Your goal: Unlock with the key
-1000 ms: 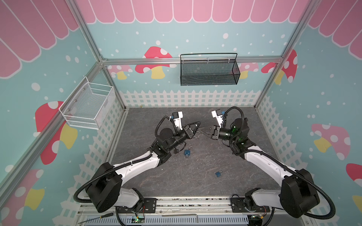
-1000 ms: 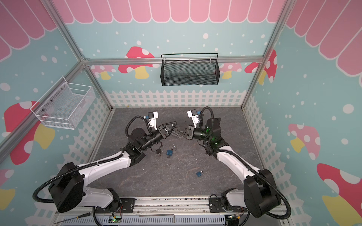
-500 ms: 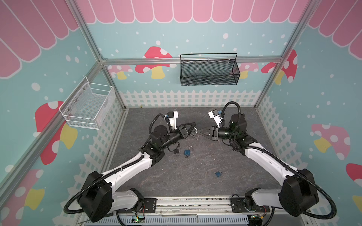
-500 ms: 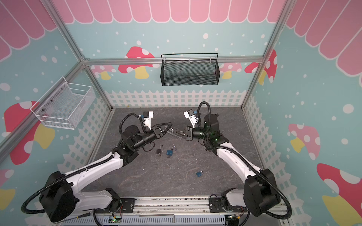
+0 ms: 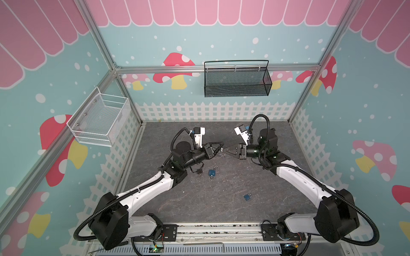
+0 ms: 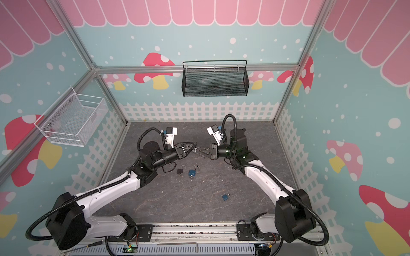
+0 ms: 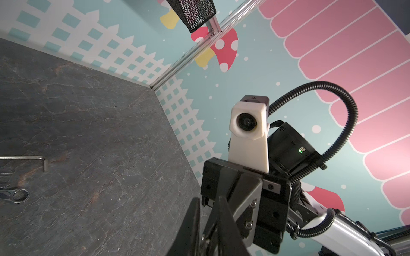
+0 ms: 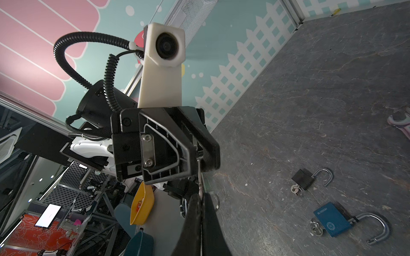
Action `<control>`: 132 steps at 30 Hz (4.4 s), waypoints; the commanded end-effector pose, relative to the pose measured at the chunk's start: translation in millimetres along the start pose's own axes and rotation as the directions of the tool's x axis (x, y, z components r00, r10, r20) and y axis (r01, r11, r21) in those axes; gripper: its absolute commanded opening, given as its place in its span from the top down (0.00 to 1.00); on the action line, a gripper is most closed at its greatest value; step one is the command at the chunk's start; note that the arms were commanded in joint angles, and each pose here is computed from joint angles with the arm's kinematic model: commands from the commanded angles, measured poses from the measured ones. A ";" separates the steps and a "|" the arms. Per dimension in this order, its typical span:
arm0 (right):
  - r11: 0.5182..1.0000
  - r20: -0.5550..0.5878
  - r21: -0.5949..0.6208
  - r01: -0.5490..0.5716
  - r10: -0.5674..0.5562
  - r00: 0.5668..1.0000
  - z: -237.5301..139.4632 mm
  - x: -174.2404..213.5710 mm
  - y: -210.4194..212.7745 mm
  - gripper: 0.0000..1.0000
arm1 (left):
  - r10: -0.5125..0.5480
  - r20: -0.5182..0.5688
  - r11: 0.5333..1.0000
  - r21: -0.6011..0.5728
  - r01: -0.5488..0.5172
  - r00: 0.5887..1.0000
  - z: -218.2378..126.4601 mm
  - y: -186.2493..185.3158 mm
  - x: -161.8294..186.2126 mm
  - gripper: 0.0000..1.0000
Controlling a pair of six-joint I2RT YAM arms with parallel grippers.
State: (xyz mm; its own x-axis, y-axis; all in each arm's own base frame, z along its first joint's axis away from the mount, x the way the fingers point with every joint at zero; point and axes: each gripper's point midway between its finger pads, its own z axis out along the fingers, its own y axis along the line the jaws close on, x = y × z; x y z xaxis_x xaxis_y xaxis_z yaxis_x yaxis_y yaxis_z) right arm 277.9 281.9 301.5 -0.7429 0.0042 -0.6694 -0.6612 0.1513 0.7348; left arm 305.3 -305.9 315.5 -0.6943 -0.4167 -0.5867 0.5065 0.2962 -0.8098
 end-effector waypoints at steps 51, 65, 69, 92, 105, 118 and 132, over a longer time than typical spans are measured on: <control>0.998 0.034 -0.061 0.017 -0.015 0.999 6.1 -4.7 0.4 0.77 | 0.067 0.065 0.996 0.047 -0.070 0.996 7.7 -23.7 -13.2 1.00; 0.998 0.045 -0.055 0.013 -0.011 0.999 7.3 -7.8 -1.7 0.86 | 0.090 0.072 0.995 0.027 -0.092 0.993 4.0 -22.3 -13.3 1.00; 0.998 0.050 -0.050 0.022 -0.019 0.999 6.8 -9.3 -1.0 0.91 | 0.092 0.079 0.995 0.021 -0.094 0.993 3.5 -21.5 -14.3 1.00; 0.954 0.059 0.279 -0.110 0.098 0.993 -39.1 27.4 -82.0 1.00 | 0.194 -0.108 0.919 -0.327 -0.219 0.975 -21.0 33.7 24.3 0.57; 0.801 0.118 0.553 -0.230 0.199 0.973 -93.3 92.5 -154.9 1.00 | 0.284 -0.633 0.826 -0.220 -0.519 0.720 13.1 37.2 170.6 0.46; 0.709 0.231 0.632 -0.313 0.213 0.949 -127.3 96.5 -184.3 1.00 | 0.316 -0.881 0.730 -0.011 -0.684 0.352 43.1 69.6 275.9 0.42; 0.677 0.296 0.639 -0.364 0.220 0.930 -147.2 97.4 -192.2 1.00 | 0.319 -0.929 0.640 0.067 -0.765 0.185 57.5 100.0 313.2 0.42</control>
State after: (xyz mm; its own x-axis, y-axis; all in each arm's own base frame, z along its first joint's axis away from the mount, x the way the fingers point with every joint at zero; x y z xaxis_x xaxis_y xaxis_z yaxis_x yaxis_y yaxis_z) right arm 318.9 112.5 110.5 -0.8156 0.3131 -0.4865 -0.1183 0.7329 0.6700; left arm 165.6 -458.3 55.2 -0.4848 0.7816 -0.3925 0.8691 0.4807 -0.1161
